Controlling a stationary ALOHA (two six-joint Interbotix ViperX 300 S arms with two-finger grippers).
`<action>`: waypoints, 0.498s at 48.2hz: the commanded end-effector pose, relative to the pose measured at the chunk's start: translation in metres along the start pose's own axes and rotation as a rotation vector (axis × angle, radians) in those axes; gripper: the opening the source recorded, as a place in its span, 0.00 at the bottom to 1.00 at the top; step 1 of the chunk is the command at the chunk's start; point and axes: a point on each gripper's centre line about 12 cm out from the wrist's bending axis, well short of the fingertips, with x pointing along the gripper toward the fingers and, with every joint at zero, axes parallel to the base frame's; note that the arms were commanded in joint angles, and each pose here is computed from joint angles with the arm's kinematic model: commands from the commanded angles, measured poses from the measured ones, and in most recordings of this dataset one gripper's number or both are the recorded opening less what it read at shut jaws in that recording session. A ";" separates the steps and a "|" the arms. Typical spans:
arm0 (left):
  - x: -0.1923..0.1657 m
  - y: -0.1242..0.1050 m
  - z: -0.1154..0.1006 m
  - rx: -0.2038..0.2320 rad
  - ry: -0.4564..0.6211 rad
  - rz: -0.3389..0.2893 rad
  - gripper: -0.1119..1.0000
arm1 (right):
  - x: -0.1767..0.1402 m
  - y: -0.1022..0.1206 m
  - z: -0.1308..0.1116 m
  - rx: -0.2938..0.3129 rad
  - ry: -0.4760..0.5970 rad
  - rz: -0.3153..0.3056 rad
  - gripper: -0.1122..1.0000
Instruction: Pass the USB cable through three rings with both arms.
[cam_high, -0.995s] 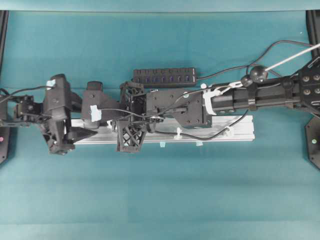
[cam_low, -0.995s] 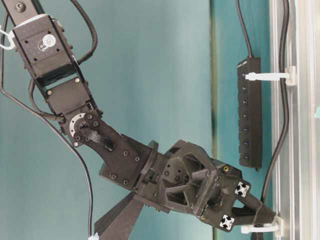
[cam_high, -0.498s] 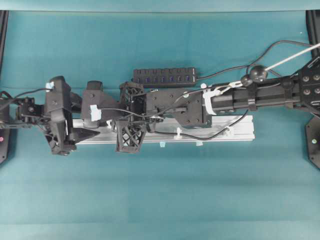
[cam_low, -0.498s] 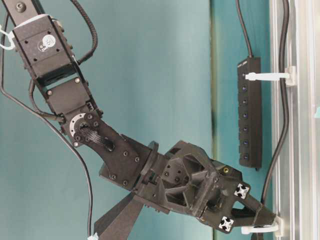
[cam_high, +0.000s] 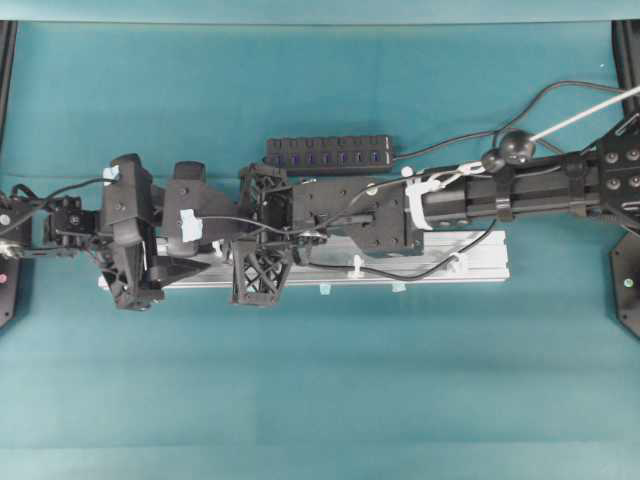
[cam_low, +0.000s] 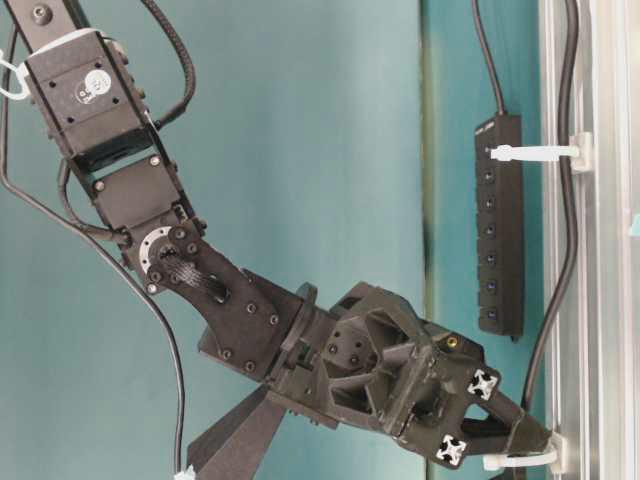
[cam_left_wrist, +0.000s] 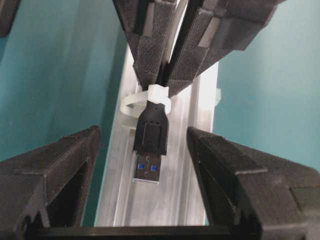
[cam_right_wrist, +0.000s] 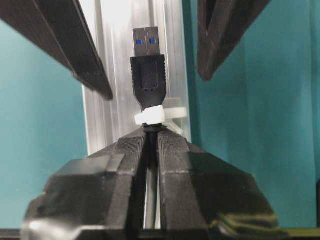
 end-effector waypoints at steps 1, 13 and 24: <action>0.003 0.000 0.009 0.000 -0.026 0.000 0.77 | -0.006 0.006 0.007 -0.009 -0.030 0.008 0.03; 0.007 0.000 0.013 0.000 -0.031 0.000 0.64 | -0.005 0.005 0.006 -0.008 -0.028 0.007 0.03; 0.004 0.000 0.007 -0.002 -0.017 0.001 0.31 | -0.005 0.005 0.006 -0.008 -0.028 0.007 0.03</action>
